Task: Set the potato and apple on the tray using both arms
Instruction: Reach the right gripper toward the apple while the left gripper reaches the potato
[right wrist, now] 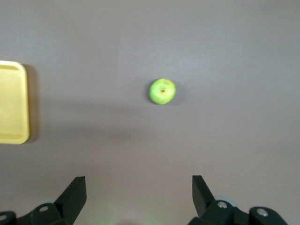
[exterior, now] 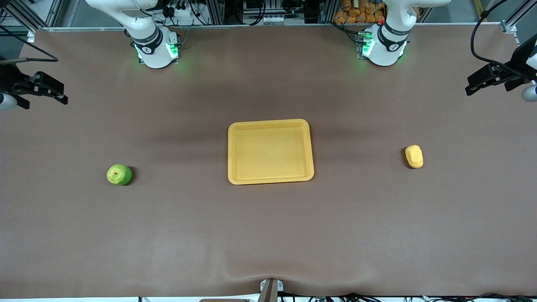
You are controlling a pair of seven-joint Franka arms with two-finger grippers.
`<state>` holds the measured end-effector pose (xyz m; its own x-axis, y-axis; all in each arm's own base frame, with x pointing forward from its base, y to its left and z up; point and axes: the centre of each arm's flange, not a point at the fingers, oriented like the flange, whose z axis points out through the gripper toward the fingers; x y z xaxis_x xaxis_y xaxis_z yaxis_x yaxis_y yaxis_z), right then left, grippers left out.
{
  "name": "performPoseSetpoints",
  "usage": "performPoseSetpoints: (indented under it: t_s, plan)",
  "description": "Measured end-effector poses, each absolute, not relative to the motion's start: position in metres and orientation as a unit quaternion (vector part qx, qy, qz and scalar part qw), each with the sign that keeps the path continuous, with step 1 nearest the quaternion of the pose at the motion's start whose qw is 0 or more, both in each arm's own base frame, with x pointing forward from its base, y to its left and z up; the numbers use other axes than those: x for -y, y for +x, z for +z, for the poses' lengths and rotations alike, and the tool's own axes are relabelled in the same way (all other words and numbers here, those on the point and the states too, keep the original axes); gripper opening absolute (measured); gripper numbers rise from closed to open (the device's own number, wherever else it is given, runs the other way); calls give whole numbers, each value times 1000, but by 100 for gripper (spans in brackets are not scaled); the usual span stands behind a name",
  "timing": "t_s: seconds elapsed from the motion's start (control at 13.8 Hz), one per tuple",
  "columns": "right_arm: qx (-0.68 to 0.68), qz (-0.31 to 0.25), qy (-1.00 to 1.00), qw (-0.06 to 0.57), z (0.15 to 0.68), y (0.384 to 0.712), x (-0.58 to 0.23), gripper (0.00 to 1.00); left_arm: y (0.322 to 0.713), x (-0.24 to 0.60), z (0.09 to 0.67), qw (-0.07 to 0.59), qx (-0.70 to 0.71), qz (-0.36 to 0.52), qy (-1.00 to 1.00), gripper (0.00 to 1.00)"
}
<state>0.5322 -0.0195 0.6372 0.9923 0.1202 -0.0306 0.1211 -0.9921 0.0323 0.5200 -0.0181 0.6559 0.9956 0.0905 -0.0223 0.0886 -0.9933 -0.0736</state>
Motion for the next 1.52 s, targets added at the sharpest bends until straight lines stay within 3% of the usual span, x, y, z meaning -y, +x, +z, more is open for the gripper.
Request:
performPoseSetpoints:
  t_s: [0.58, 0.94, 1.52]
  plan:
    - [-46, 1, 999, 18, 641, 535, 32, 100, 520, 18, 655, 36, 45, 14, -998, 100]
    - [22, -27, 999, 6, 628, 534, 30, 100, 525, 12, 646, 37, 51, 23, -998, 100]
    - [89, -68, 994, -14, 595, 546, 37, 100, 540, -11, 569, 40, 57, 67, -995, 100]
